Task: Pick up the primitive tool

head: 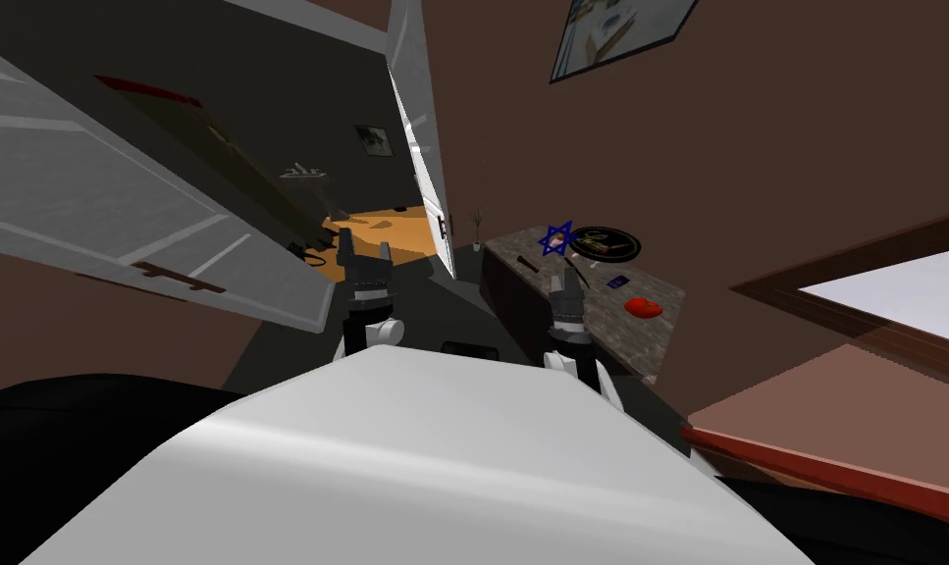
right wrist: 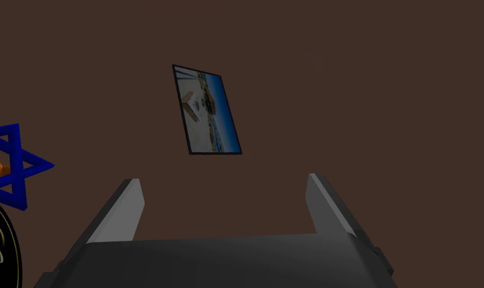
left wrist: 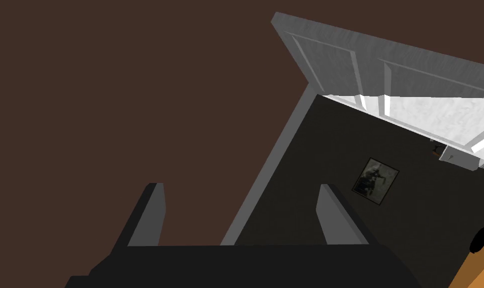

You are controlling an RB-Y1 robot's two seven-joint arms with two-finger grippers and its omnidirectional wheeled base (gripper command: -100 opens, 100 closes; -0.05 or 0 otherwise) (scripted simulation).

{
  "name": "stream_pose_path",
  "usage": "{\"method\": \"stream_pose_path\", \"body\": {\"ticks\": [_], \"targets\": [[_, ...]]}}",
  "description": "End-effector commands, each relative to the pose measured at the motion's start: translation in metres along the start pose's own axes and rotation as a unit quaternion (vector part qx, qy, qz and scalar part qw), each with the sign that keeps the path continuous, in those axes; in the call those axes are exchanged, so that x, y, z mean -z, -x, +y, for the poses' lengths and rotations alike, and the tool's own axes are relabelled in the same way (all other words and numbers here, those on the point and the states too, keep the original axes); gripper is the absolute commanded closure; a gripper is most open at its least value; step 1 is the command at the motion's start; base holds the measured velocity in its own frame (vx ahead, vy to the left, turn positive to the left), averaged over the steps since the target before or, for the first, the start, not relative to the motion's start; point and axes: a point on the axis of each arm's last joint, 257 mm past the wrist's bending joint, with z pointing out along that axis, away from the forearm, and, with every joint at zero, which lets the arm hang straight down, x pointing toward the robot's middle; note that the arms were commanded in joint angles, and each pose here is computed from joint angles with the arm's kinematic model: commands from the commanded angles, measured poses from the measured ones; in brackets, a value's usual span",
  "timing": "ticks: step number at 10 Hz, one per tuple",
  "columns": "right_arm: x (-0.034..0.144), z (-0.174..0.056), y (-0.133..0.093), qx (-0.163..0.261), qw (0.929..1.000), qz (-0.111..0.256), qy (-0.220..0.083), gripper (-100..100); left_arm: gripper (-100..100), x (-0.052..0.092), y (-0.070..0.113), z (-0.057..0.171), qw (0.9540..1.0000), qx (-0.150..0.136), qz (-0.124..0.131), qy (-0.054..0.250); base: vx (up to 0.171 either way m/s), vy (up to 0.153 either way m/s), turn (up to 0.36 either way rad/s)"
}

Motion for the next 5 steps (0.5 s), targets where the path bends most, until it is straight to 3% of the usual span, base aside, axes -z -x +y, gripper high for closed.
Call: {"method": "stream_pose_path", "body": {"ticks": [1, 2, 5], "targets": [[0.002, -0.007, -0.005, 0.009, 0.9998, 0.016, -0.005, -100, 0, 0.000, 0.000, 0.000, 1.0000, 0.000, 0.000, 0.000, -0.094, 0.092, 0.043], [0.008, -0.020, -0.017, 0.021, 0.9988, 0.041, -0.014, -100, 0, 0.000, 0.000, 0.000, 1.0000, 0.000, 0.000, 0.000, -0.093, 0.102, 0.097], [0.015, -0.034, -0.030, 0.037, 0.9963, 0.074, -0.024, -100, 0, 0.000, 0.000, 0.000, 1.0000, 0.000, 0.000, 0.000, -0.071, 0.088, 0.076]]}}
